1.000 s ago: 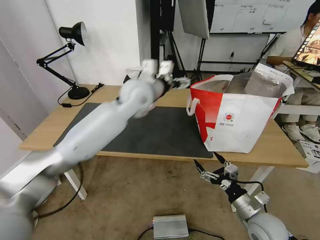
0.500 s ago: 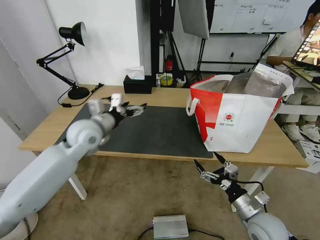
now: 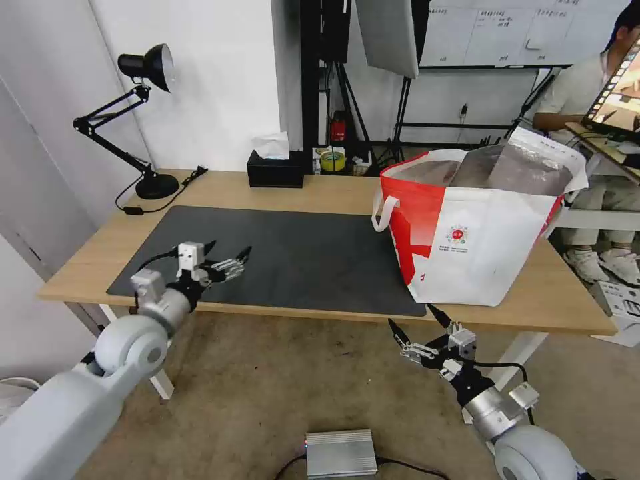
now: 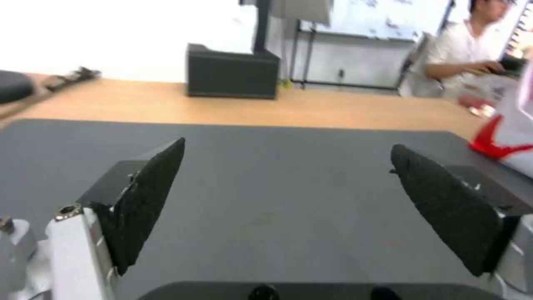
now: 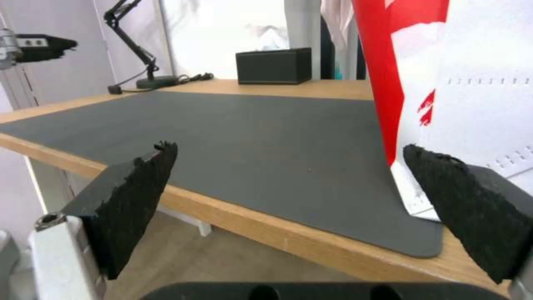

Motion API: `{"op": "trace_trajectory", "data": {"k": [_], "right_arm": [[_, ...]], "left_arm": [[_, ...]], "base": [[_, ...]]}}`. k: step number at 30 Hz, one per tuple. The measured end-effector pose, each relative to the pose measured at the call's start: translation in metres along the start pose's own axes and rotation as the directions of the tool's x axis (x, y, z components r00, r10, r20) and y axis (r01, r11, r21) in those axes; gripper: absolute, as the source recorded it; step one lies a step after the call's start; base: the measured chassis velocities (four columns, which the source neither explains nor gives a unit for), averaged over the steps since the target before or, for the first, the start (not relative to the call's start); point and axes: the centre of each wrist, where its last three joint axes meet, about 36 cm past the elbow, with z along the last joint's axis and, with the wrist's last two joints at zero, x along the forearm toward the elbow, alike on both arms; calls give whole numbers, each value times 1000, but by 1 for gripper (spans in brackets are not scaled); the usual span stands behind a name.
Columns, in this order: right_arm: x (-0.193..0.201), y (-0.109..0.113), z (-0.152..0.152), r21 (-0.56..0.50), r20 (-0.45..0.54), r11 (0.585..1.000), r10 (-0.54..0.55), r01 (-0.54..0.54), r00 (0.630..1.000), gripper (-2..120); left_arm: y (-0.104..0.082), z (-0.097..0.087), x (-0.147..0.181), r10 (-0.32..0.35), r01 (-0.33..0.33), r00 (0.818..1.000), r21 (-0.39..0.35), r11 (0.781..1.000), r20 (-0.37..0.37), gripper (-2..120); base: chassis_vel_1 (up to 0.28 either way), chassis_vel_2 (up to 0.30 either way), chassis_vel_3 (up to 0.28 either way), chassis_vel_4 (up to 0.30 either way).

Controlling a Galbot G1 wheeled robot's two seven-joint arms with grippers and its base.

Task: Pick up the trash from the table and place it into the takeout bag.

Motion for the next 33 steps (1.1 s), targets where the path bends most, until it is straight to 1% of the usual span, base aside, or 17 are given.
{"op": "trace_trajectory", "data": {"k": [1, 2, 4, 8, 11, 12, 15, 16, 19, 20, 23, 27, 33], "right_arm": [[0, 0, 0, 0, 0, 1000, 0, 0, 1000, 100], [0, 0, 0, 0, 0, 1000, 0, 0, 1000, 100], [0, 0, 0, 0, 0, 1000, 0, 0, 1000, 100], [0, 0, 0, 0, 0, 1000, 0, 0, 1000, 100], [0, 0, 0, 0, 0, 1000, 0, 0, 1000, 100], [0, 0, 0, 0, 0, 1000, 0, 0, 1000, 100], [0, 0, 0, 0, 0, 1000, 0, 0, 1000, 100], [0, 0, 0, 0, 0, 1000, 0, 0, 1000, 100], [0, 0, 0, 0, 0, 1000, 0, 0, 1000, 100], [0, 0, 0, 0, 0, 1000, 0, 0, 1000, 100], [0, 0, 0, 0, 0, 1000, 0, 0, 1000, 100], [0, 0, 0, 0, 0, 1000, 0, 0, 1000, 100], [0, 0, 0, 0, 0, 1000, 0, 0, 1000, 100]], "left_arm": [[0, 0, 0, 0, 0, 1000, 0, 1000, 0, 100], [2, 2, 4, -13, 14, 1000, -2, 1000, 12, 100], [2, 8, 10, -62, 62, 997, -10, 998, 40, 100], [0, 14, 12, -86, 86, 995, -13, 996, 48, 100], [-3, 28, 19, -117, 118, 992, -12, 993, 51, 100], [-3, 28, 19, -117, 118, 992, -12, 993, 51, 100], [-6, 41, 28, -146, 147, 988, -11, 989, 50, 100], [-6, 41, 28, -146, 147, 988, -11, 989, 50, 100], [-7, 51, 37, -166, 166, 985, -13, 986, 48, 100], [-7, 51, 37, -166, 166, 985, -13, 986, 48, 100], [-7, 59, 43, -179, 179, 983, -10, 984, 52, 100], [-8, 64, 50, -186, 187, 981, -19, 982, 57, 100], [-8, 64, 55, -199, 200, 978, -19, 980, 68, 100]], "base": [[0, 0, 0, 0], [0, 0, 0, 0], [0, 0, 0, 0], [0, 0, 0, 0], [0, 0, 0, 0], [0, 0, 0, 0], [0, 0, 0, 0], [0, 0, 0, 0], [0, 0, 0, 0], [0, 0, 0, 0], [0, 0, 0, 0], [0, 0, 0, 0], [0, 0, 0, 0]]}}
